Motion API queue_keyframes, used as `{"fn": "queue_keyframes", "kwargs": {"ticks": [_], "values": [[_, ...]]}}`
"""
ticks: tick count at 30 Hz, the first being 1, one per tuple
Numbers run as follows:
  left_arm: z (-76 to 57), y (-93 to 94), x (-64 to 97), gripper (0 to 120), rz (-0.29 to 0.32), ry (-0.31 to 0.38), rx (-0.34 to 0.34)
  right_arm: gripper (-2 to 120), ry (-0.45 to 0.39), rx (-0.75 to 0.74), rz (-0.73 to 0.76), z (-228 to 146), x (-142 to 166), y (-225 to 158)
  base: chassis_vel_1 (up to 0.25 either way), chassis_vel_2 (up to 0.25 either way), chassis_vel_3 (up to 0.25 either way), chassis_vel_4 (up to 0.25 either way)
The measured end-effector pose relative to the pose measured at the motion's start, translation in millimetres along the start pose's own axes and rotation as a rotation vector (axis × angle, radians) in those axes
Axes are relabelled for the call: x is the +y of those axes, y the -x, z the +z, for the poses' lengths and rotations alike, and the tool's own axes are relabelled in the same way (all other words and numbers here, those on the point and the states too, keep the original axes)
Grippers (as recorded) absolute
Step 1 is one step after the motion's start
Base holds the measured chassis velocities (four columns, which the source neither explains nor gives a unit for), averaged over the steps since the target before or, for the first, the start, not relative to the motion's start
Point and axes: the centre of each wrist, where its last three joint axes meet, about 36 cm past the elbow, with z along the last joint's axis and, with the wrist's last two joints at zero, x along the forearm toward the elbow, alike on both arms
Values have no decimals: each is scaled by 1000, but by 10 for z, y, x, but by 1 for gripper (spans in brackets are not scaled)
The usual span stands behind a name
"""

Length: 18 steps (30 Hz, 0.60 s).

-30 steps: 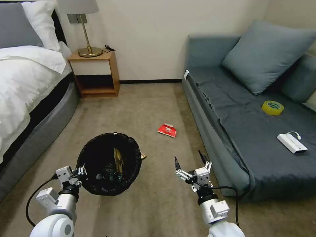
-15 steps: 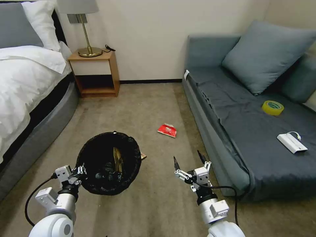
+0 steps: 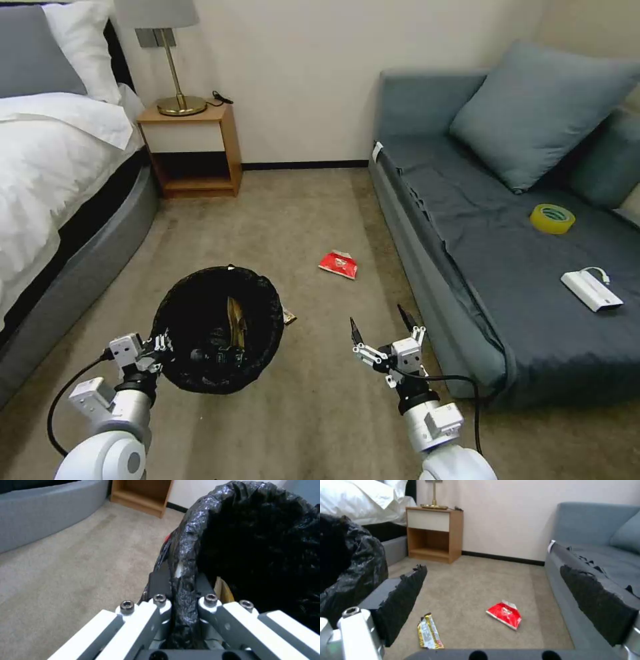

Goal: Pick up the trash bin, then pick up the garbage on the floor and place it into the trash bin.

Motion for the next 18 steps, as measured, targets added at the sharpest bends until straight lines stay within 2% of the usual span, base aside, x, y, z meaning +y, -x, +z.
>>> {"fn": "queue_keyframes", "kwargs": {"ticks": [18], "values": [[-42,12,60,4,-24,6,-11,100,-4,10,-21,45,11,-21,-80,91,91,-83]]}}
